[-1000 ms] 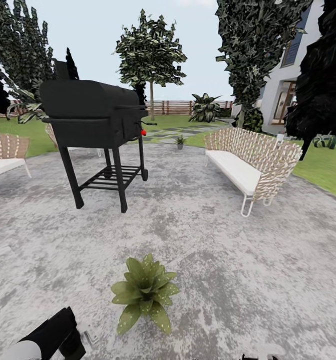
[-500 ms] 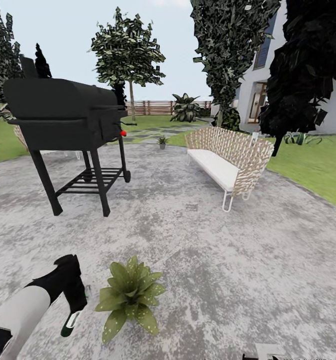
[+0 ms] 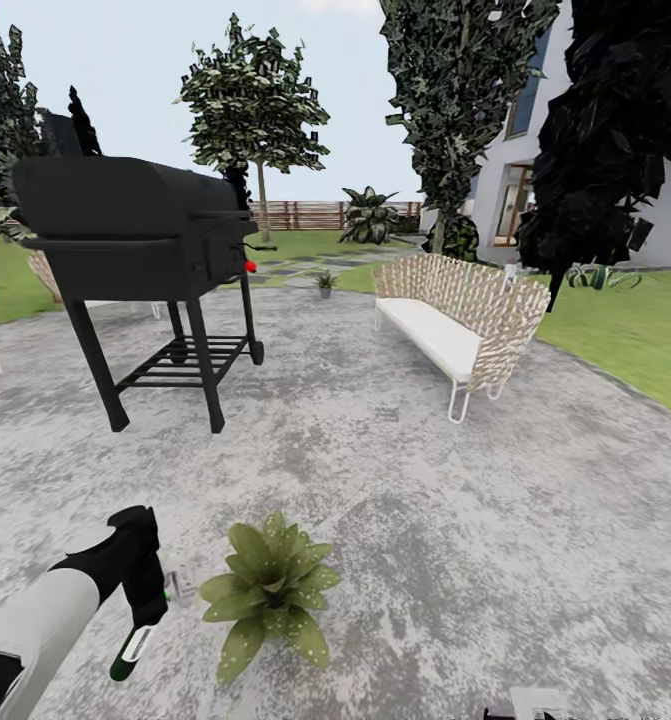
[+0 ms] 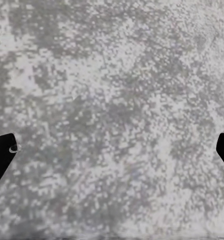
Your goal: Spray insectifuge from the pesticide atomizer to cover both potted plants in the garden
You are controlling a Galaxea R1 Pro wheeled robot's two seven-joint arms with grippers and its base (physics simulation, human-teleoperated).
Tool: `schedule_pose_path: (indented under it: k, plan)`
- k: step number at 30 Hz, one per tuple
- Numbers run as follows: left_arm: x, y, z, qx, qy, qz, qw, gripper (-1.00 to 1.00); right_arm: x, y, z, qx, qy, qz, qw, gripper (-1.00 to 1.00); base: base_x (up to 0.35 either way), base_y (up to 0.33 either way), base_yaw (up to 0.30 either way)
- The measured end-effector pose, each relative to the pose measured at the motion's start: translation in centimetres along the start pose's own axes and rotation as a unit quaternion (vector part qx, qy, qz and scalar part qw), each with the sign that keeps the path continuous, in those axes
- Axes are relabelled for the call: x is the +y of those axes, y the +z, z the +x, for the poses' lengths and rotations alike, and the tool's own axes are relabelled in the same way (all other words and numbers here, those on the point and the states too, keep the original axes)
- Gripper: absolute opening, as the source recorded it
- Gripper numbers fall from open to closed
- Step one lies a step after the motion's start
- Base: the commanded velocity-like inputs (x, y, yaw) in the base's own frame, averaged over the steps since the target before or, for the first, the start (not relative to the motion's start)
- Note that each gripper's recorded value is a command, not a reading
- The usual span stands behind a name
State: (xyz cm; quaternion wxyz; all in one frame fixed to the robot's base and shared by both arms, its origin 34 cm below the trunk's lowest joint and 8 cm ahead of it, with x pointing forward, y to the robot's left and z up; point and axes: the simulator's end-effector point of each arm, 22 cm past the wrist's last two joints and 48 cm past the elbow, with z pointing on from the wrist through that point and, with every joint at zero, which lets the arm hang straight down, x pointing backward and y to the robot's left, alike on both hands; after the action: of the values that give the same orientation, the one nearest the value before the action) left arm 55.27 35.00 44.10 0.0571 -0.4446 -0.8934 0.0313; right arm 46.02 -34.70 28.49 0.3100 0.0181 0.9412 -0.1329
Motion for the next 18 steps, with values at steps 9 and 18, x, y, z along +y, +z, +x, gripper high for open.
schedule_pose_path:
  k: [9, 18]
  plan:
    - [-0.02, -0.04, -0.18, -0.001, 0.0, 0.0, 1.0, -1.0, -0.04, 0.01, 0.0, 0.0, 0.0, 0.0, 1.0, 1.0, -0.057, 0.304, -0.247]
    - [0.1, 0.06, -0.12, -0.002, -0.002, -0.003, 1.0, -1.0, -0.07, 0.02, -0.04, 0.0, 0.0, 0.001, 1.0, 1.0, -0.195, 0.252, -0.238]
